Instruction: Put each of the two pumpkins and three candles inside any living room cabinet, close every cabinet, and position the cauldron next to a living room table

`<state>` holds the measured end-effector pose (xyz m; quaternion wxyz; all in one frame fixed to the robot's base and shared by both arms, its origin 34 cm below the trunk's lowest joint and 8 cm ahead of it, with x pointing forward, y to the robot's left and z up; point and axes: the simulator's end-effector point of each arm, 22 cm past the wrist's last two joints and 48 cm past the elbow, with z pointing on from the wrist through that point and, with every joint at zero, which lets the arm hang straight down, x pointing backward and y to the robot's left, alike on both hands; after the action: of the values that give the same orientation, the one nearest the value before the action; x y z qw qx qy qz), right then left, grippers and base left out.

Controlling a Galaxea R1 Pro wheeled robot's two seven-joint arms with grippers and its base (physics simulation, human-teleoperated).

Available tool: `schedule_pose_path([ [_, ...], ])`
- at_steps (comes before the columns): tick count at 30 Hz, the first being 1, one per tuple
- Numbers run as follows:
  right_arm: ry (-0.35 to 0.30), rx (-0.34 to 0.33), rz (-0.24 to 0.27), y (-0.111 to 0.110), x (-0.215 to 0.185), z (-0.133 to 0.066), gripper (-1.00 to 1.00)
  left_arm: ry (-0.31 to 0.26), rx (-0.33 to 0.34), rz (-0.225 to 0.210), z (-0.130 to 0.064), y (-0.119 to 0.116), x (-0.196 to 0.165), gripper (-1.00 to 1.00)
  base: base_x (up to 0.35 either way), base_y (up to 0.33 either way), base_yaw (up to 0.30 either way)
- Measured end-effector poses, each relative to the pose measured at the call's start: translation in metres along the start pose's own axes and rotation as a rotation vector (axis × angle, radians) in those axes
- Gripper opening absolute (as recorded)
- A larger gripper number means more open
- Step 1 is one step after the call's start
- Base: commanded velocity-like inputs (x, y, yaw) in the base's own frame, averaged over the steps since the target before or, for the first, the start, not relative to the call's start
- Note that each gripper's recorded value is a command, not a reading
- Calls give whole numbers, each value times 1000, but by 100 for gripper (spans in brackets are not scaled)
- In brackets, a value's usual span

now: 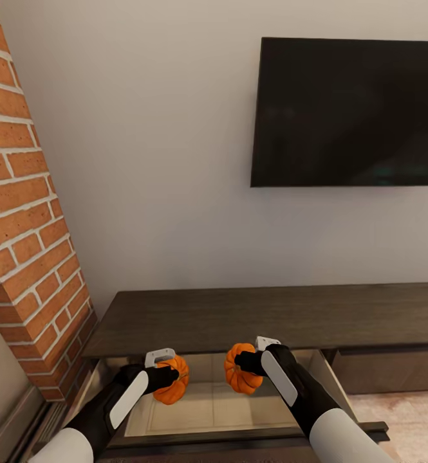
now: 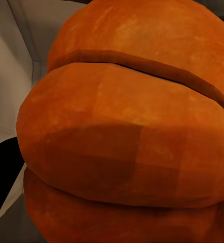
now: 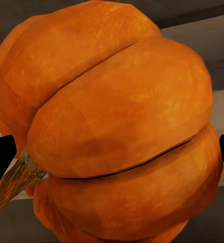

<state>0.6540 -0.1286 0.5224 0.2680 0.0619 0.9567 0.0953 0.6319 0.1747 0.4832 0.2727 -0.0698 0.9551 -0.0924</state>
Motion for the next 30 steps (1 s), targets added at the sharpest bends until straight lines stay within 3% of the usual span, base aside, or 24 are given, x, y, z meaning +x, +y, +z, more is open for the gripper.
schedule_pose_path([
  [30, 5, 12, 7, -19, 48, 48, -100, 3, -9, 0, 47, 15, 47, -100, 0, 0, 0],
])
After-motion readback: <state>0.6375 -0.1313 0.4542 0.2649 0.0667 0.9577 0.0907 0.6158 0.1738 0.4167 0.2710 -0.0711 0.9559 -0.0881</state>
